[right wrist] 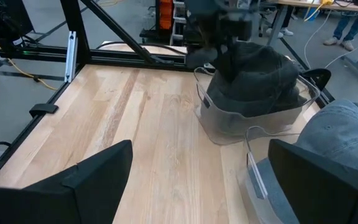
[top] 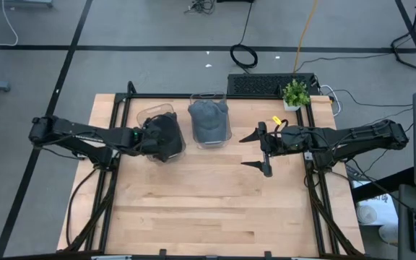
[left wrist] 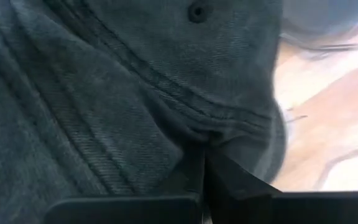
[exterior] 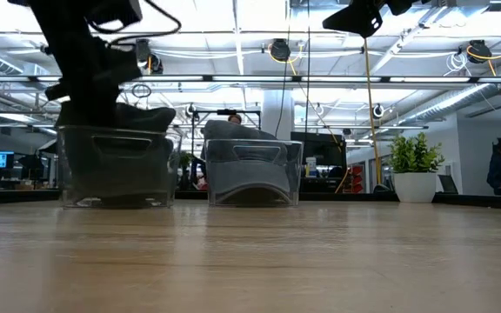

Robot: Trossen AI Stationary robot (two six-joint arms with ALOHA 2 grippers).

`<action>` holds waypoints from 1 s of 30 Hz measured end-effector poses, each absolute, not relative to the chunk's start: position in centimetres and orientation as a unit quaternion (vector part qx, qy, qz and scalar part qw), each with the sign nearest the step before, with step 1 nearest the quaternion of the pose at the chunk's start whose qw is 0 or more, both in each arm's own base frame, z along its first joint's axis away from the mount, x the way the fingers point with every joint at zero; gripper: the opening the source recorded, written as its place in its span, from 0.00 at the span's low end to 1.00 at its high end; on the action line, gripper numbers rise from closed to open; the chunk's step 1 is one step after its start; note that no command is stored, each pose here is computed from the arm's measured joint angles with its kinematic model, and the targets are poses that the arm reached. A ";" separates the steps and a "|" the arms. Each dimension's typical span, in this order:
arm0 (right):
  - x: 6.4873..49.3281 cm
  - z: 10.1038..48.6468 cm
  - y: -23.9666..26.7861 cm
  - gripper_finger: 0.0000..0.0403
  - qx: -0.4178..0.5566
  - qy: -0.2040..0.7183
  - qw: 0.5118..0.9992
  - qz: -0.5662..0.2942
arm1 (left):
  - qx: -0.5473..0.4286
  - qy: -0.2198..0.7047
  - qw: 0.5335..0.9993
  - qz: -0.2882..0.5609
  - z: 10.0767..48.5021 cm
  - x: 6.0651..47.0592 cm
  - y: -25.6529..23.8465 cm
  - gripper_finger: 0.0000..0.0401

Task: Pick & Place hat
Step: Put the black cap into the left transparent bin, then return to Home Position

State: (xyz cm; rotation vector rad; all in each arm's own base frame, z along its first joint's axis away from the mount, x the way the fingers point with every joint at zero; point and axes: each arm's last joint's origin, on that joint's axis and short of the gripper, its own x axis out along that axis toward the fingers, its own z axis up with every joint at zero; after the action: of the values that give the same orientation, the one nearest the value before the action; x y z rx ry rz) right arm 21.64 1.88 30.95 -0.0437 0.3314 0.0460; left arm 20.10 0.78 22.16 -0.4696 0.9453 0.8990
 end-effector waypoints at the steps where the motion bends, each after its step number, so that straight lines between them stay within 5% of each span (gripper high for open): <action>1: 21.6 31.0 1.9 0.90 -0.022 0.165 0.986 0.023 | -0.210 0.444 0.765 0.417 21.9 20.3 1.0 0.01; 16: 21.6 30.9 1.9 0.90 -0.022 0.166 0.986 0.023 | -0.209 0.486 0.752 0.393 17.5 24.6 2.5 0.00; 30: 21.7 31.0 1.9 0.90 -0.021 0.164 0.986 0.024 | -0.228 0.336 0.870 0.279 28.5 21.5 1.4 0.03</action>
State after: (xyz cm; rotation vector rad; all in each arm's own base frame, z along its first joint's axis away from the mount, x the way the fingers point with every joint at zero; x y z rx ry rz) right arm 21.65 1.88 30.97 -0.0425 0.3292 0.0474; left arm 21.54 1.42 28.51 -0.4768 0.7029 0.5845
